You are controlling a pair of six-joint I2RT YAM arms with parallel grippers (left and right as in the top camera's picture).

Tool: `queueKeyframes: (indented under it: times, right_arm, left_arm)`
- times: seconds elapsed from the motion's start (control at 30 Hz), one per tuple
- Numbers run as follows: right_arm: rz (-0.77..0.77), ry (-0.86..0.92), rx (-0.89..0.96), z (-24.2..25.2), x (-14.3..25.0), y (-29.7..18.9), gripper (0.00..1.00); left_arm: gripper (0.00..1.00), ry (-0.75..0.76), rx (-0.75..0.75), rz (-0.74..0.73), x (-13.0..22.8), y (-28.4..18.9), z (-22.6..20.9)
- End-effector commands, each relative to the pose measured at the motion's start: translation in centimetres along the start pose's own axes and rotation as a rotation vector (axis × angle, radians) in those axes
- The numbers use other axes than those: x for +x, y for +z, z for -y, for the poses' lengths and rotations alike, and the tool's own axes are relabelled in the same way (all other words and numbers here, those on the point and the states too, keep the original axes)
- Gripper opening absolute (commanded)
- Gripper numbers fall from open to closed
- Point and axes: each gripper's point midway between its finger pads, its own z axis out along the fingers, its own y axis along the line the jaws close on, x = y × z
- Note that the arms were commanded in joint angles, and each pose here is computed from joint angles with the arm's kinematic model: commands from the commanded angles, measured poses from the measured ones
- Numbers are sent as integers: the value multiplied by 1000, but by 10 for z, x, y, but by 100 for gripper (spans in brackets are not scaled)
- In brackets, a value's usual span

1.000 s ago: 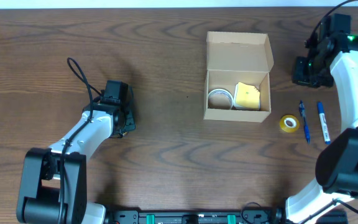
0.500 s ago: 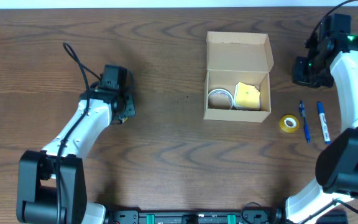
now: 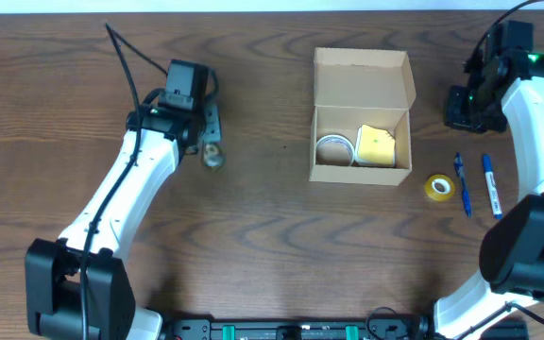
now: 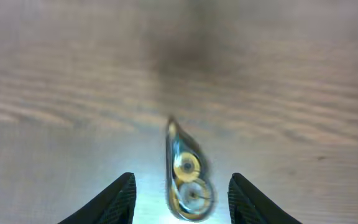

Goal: Pack container
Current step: 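Lift the correction tape with left gripper and carry it toward the box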

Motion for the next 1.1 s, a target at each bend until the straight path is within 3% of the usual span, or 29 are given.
queueKeyframes:
  times: [0.0,0.27,0.5,0.73,0.83,0.93,1.07]
  right_arm:
    - [29,-30,-9,-6,-1,-11,10]
    - [29,-50,-11,-11,-1,-11,10]
    - [29,-51,-11,-11,-1,-11,10]
    - [37,-61,-12,-12,-3,-11,11]
    - [36,-61,-12,-11,-3,-11,11]
    - [30,-61,-12,-11,-1,-11,11]
    - [28,-62,-12,-12,-1,-11,11]
  left_arm:
    - [49,39,9,36,-17,-6,11]
    - [52,64,-40,-20,-7,10,8]
    - [52,42,-38,-182,30,56,13]
    - [52,-233,-66,-195,36,60,16]
    - [44,-415,-170,-148,35,58,7]
    - [43,-612,-271,-83,38,54,1]
    - [46,-650,-202,-19,26,58,26]
